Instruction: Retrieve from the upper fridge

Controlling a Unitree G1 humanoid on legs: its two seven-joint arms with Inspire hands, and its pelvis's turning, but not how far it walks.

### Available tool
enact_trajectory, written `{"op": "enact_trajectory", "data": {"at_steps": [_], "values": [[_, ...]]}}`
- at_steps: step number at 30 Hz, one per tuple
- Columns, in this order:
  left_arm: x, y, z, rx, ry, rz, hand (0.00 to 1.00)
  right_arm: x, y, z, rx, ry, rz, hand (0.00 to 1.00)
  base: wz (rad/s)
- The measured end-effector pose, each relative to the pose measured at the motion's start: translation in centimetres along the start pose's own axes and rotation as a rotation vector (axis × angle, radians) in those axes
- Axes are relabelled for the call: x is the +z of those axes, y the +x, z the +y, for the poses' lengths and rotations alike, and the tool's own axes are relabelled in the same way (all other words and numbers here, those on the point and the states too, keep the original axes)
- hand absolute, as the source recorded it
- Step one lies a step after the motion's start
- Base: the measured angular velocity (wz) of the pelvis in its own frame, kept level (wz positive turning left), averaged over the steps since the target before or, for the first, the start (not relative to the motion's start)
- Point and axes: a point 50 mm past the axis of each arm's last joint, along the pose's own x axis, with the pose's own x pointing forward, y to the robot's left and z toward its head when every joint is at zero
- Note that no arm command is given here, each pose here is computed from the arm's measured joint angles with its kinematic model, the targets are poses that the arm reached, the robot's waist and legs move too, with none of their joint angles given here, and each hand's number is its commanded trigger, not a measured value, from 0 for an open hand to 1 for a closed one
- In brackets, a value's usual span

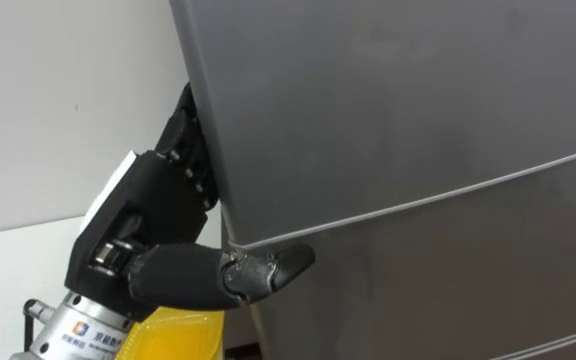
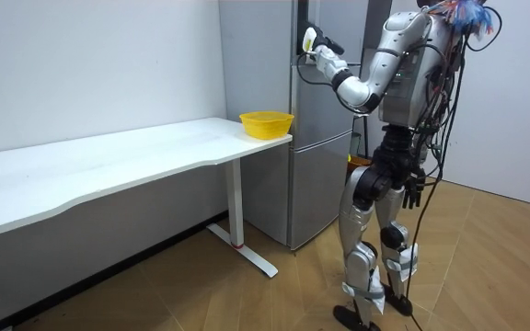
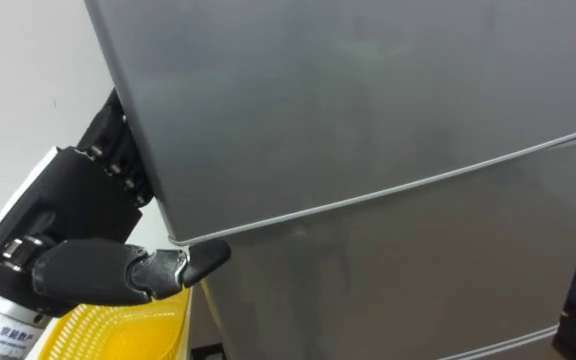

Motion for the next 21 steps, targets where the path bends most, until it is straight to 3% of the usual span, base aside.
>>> {"op": "enact_trajectory", "data": {"at_steps": [1, 2, 9, 21], "values": [[0.0, 0.0, 0.0, -0.001, 0.001, 0.001, 0.95, 0.0, 0.0, 0.0, 0.0, 0.0, 0.0, 0.0, 0.0], [0.0, 0.0, 0.0, -0.002, 0.003, 0.002, 1.0, 0.0, 0.0, 0.0, 0.0, 0.0, 0.0, 0.0, 0.0], [0.6, -0.3, 1.3, 0.069, 0.03, -0.013, 1.0, -0.1, 0.0, 0.0, 0.0, 0.0, 0.0, 0.0, 0.01], [0.5, -0.4, 1.5, 0.083, 0.023, -0.008, 1.0, -0.1, 0.0, 0.0, -0.009, 0.003, 0.001, 0.0, 0.0]]}}
